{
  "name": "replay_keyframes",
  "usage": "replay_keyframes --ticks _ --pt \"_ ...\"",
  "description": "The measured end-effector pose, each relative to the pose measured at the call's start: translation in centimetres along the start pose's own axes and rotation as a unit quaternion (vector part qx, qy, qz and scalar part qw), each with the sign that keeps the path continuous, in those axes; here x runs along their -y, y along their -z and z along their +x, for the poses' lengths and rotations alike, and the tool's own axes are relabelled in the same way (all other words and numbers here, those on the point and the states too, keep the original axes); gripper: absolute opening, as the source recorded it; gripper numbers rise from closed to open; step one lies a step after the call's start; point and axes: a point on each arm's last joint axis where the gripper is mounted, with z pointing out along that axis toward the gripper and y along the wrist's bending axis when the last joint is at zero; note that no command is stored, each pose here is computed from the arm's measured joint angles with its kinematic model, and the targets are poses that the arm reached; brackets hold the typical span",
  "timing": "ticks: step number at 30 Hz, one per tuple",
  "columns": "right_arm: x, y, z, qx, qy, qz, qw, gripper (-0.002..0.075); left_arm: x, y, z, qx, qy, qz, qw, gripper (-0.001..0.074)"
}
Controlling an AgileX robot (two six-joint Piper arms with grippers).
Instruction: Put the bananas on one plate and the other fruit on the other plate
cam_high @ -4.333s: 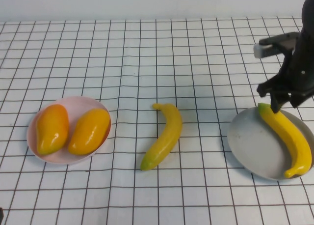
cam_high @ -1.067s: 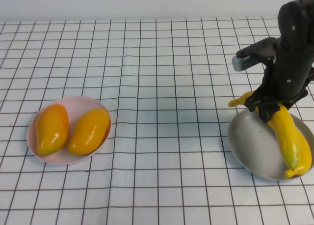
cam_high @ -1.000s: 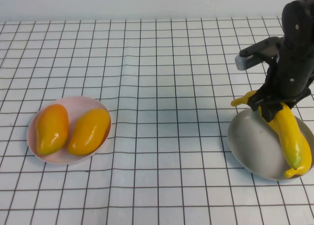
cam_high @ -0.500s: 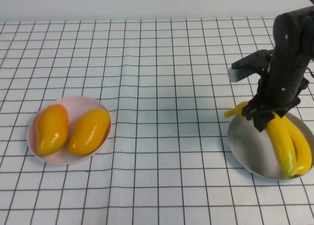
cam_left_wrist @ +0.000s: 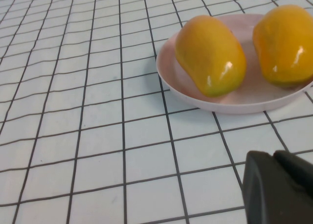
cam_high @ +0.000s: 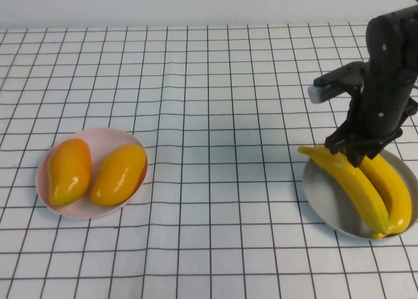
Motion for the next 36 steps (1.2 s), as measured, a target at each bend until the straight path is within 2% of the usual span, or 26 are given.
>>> replay_keyframes --ticks 3,5,7,11,23,30,36 --pt "-0.4 2.7 0.5 0.039 -0.01 -0.025 0.999 0.0084 0.0 0.0 0.0 0.0 0.0 0.0 1.0 -0.0004" --pt "-0.9 5.2 1.2 0.084 -0.009 -0.055 0.995 0.0027 0.0 0.0 0.0 0.0 0.0 0.0 1.0 -0.0004" --pt "-1.6 7.7 2.3 0.134 -0.003 -0.087 0.987 0.0005 0.0 0.0 0.0 0.0 0.0 0.0 1.0 -0.0004" --pt "-2.5 12.0 5.5 0.232 0.008 -0.119 0.965 -0.001 0.0 0.0 0.0 0.0 0.0 0.0 1.0 -0.0004" --pt "-3.9 19.1 18.2 0.398 0.014 -0.095 0.912 -0.0014 0.0 0.0 0.0 0.0 0.0 0.0 1.0 -0.0004" --pt "-4.4 18.1 23.2 0.469 0.002 -0.072 0.88 -0.0014 0.0 0.0 0.0 0.0 0.0 0.0 1.0 -0.0004" --pt "-4.8 14.8 26.1 0.485 -0.001 -0.047 0.873 -0.0014 0.0 0.0 0.0 0.0 0.0 0.0 1.0 -0.0004"
